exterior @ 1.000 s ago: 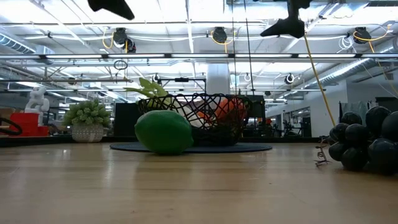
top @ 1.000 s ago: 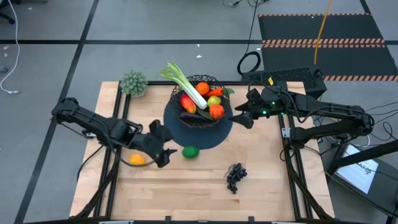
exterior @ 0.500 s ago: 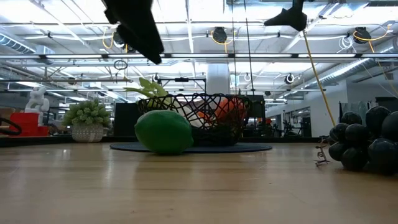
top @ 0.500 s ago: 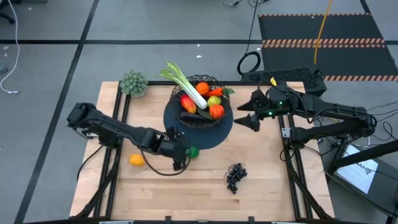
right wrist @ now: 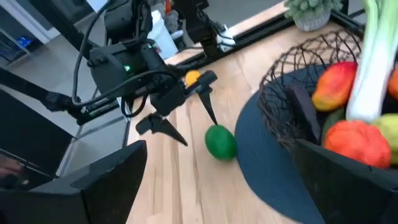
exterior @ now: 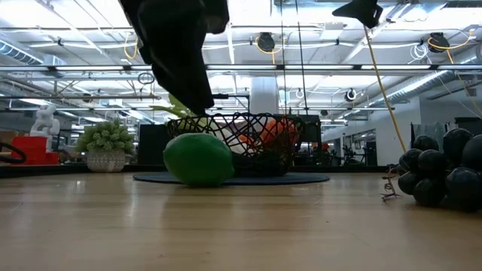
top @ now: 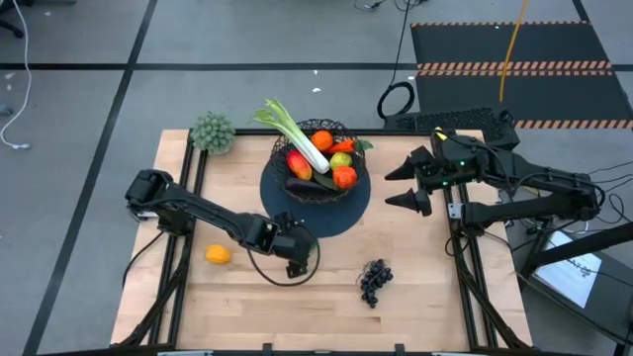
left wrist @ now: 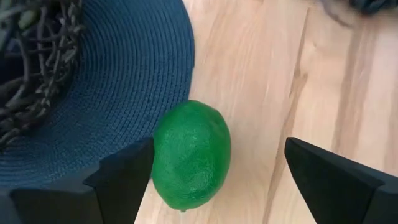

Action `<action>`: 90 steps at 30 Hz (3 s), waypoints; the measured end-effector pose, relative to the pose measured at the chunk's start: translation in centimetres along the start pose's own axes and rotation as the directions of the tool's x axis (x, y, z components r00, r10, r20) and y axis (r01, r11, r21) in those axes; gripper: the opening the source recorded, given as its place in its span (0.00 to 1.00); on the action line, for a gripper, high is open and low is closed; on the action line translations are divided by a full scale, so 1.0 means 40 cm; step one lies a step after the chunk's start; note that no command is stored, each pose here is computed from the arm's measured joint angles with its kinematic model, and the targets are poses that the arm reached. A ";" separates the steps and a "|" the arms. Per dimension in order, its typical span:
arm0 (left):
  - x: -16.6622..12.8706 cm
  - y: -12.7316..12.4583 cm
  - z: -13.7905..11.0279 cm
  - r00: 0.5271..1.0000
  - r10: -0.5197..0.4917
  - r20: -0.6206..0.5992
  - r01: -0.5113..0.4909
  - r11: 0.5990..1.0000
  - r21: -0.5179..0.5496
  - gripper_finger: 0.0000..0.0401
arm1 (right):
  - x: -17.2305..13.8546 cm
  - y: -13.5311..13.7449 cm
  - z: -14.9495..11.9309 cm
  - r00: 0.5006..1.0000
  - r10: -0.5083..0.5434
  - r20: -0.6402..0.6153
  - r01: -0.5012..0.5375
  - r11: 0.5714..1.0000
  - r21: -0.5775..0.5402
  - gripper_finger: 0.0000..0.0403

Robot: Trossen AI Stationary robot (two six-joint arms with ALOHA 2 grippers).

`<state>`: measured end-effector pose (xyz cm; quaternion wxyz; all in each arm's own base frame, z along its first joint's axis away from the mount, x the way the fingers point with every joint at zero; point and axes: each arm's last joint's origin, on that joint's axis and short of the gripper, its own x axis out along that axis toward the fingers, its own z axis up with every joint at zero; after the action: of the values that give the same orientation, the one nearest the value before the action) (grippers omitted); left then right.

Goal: Build produce basket
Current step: Put the green lime into the wire basket

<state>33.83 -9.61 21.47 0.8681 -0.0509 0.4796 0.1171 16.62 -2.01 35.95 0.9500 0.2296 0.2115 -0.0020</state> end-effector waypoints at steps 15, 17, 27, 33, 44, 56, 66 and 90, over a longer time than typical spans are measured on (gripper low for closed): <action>0.081 0.035 0.000 0.996 0.017 -0.093 -0.013 0.999 0.035 0.90 | -0.023 0.001 -0.014 1.000 -0.011 -0.024 0.010 1.000 -0.027 0.98; 0.091 0.043 0.001 0.995 0.029 -0.100 -0.024 0.999 0.049 0.90 | -0.023 0.000 -0.014 1.000 -0.011 -0.024 0.010 1.000 -0.027 0.98; 0.139 0.072 -0.005 0.983 0.008 -0.185 0.007 0.997 0.078 0.86 | -0.020 -0.002 -0.012 0.999 -0.043 -0.014 0.042 0.999 -0.027 0.98; 0.139 0.074 -0.004 0.982 0.000 -0.190 0.022 0.993 0.114 0.72 | -0.007 -0.008 -0.006 0.995 -0.097 0.008 0.097 0.995 -0.024 0.98; 0.102 0.071 0.036 0.977 -0.010 -0.214 0.036 0.993 0.116 0.79 | 0.022 -0.020 -0.002 0.984 -0.178 0.005 0.175 0.973 0.148 0.98; 0.058 0.102 0.078 0.958 0.016 -0.286 -0.013 1.000 0.015 0.83 | 0.039 -0.023 0.008 0.980 -0.195 0.037 0.176 0.940 0.293 0.98; 0.086 0.132 0.082 0.951 0.023 -0.309 0.018 0.991 0.129 0.92 | 0.044 -0.024 0.013 0.975 -0.212 0.060 0.176 0.912 0.371 0.98; -0.018 0.164 0.076 0.927 -0.051 -0.371 0.040 0.998 -0.037 0.94 | 0.083 -0.028 0.032 0.972 -0.213 0.103 0.151 0.894 0.423 0.98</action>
<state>34.31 -2.76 23.85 0.7631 -0.0959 0.6324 0.0919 20.04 -3.25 35.15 0.8887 0.4029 0.1566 -0.1526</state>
